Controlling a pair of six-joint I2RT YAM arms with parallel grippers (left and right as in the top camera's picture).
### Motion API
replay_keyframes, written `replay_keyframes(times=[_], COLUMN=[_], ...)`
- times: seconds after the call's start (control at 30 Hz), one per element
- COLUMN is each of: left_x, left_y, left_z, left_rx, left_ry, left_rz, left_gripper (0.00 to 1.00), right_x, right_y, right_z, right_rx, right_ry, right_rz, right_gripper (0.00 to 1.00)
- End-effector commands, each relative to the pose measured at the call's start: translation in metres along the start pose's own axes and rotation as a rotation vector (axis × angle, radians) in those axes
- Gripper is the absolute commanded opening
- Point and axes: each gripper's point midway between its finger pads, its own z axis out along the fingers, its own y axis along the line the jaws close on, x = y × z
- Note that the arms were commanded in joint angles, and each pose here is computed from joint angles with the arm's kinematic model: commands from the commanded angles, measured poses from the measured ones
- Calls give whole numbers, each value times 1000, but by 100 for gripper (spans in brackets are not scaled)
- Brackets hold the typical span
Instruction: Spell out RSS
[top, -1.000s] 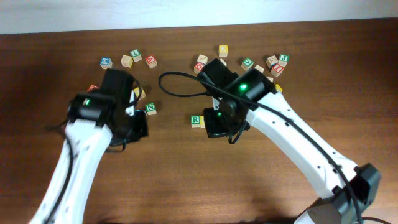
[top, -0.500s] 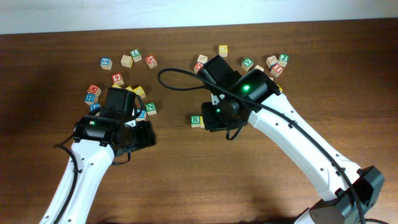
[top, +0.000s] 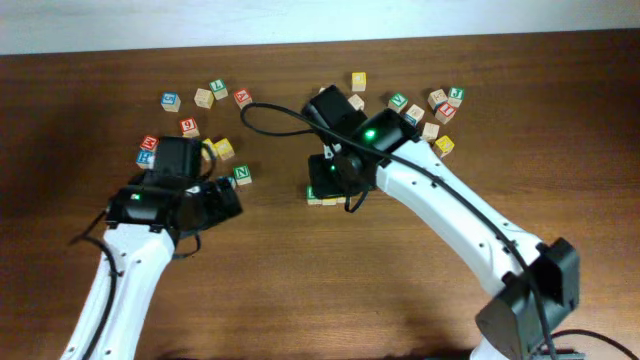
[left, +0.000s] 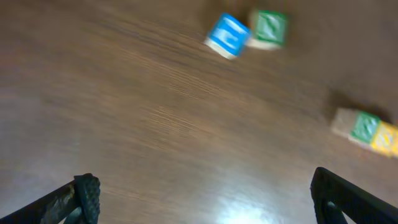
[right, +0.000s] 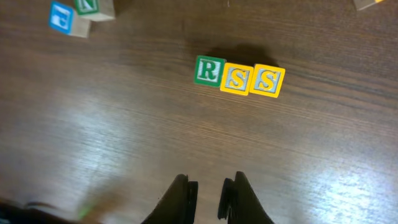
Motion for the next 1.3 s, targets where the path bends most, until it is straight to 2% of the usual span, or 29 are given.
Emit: replay_keyframes(times=[0.0, 0.43, 0.93, 1.27], left_x=[-11, -19, -19, -18], left_y=[26, 53, 52, 53], left_z=[1, 1, 1, 1], left_rx=[-61, -97, -94, -96], left_ry=[-28, -34, -33, -29], left_rz=[-129, -214, -214, -214], left_gripper=[99, 99, 99, 99], right_x=[3, 26, 25, 45], right_y=[-8, -22, -24, -34], right_z=[21, 94, 98, 112], right_rx=[53, 127, 128, 149], right_ry=[38, 240, 237, 289], right_rz=[-7, 14, 16, 30], right_gripper=[5, 4, 4, 4])
